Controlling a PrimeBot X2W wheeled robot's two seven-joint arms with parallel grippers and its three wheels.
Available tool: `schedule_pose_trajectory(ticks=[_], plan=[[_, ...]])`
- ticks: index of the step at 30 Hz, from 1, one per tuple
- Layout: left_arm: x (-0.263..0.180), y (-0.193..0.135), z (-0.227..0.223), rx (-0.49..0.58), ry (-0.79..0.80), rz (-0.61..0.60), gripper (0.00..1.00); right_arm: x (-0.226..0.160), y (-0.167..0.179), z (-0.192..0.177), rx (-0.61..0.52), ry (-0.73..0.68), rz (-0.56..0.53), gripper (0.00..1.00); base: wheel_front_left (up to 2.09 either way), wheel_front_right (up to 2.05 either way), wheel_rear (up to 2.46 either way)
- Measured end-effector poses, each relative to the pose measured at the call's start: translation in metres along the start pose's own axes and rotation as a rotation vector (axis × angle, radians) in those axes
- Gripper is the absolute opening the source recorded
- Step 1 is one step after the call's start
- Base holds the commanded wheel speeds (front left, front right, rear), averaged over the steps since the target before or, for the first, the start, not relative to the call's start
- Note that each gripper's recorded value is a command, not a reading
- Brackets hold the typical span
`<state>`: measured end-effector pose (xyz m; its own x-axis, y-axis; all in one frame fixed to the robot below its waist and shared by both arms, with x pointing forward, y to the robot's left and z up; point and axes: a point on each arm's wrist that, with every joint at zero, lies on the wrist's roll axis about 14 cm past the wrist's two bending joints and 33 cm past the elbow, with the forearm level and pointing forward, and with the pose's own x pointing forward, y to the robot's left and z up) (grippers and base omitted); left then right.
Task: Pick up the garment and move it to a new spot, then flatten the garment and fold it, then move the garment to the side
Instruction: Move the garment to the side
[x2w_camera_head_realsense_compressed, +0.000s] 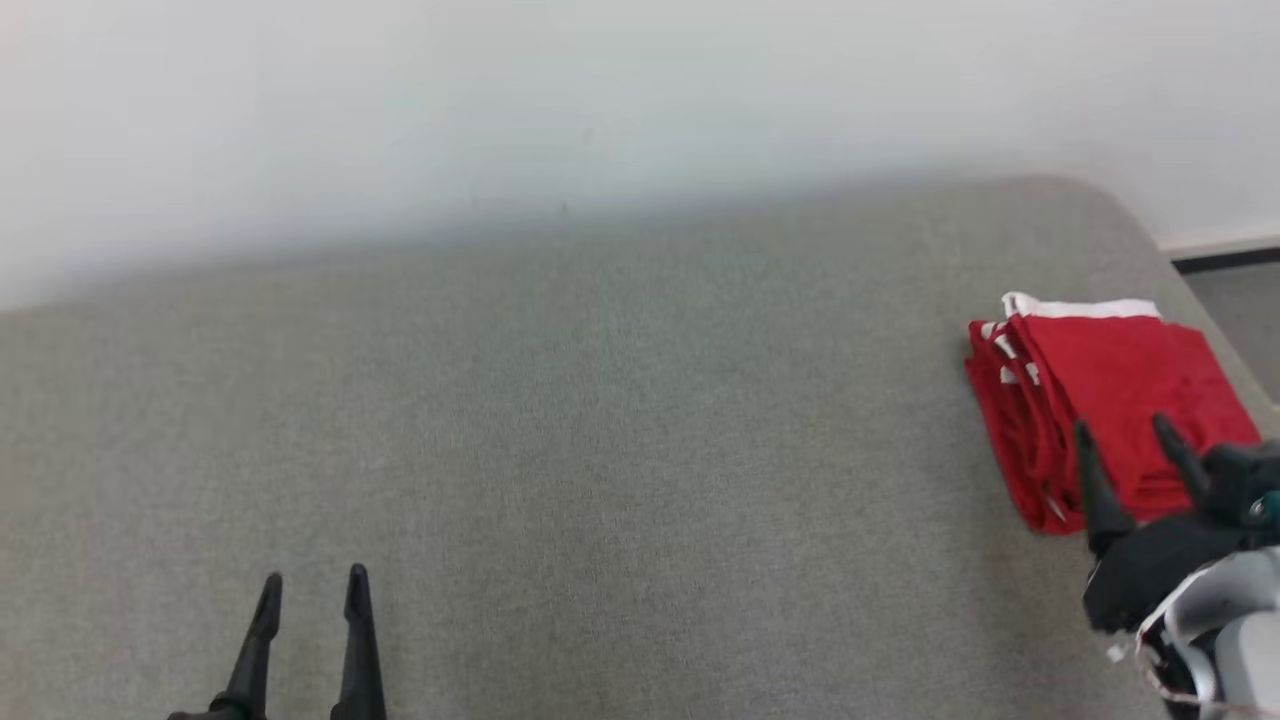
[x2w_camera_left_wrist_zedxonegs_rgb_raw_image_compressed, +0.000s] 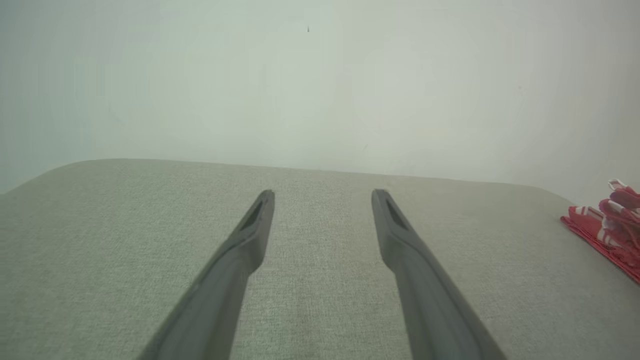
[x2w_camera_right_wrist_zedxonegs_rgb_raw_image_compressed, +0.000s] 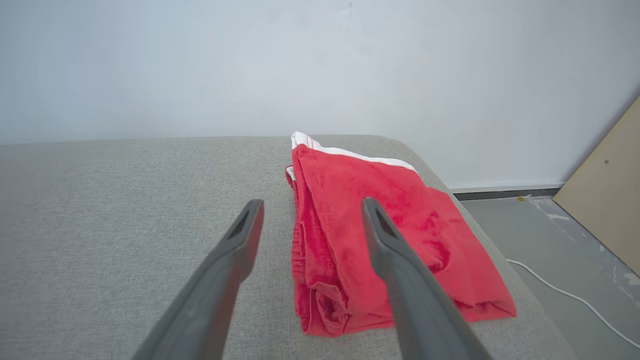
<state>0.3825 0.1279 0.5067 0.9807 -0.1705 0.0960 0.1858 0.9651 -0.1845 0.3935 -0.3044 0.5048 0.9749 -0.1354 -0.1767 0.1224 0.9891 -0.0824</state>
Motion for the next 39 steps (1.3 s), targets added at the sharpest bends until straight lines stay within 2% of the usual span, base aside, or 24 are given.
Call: schedule_pose_trajectory(ticks=[9, 17, 25, 39], plan=[[-0.018, 0.018, 0.026, -0.008, -0.073, 0.090, 1.00, -0.037, 0.065, 0.005, 0.090, -0.106, 0.153, 1.00, 0.00, 0.00, 0.00], [-0.044, 0.055, 0.017, 0.028, -0.036, 0.211, 1.00, -0.047, 0.122, -0.005, 0.139, -0.112, 0.290, 1.00, 0.00, 0.00, 0.00], [-0.062, 0.069, 0.006, 0.058, 0.005, 0.238, 1.00, -0.048, 0.140, -0.008, 0.156, -0.117, 0.331, 1.00, 0.00, 0.00, 0.00], [-0.068, 0.069, 0.011, 0.077, -0.007, 0.231, 1.00, -0.056, 0.138, -0.019, 0.194, -0.108, 0.309, 1.00, 0.00, 0.00, 0.00]])
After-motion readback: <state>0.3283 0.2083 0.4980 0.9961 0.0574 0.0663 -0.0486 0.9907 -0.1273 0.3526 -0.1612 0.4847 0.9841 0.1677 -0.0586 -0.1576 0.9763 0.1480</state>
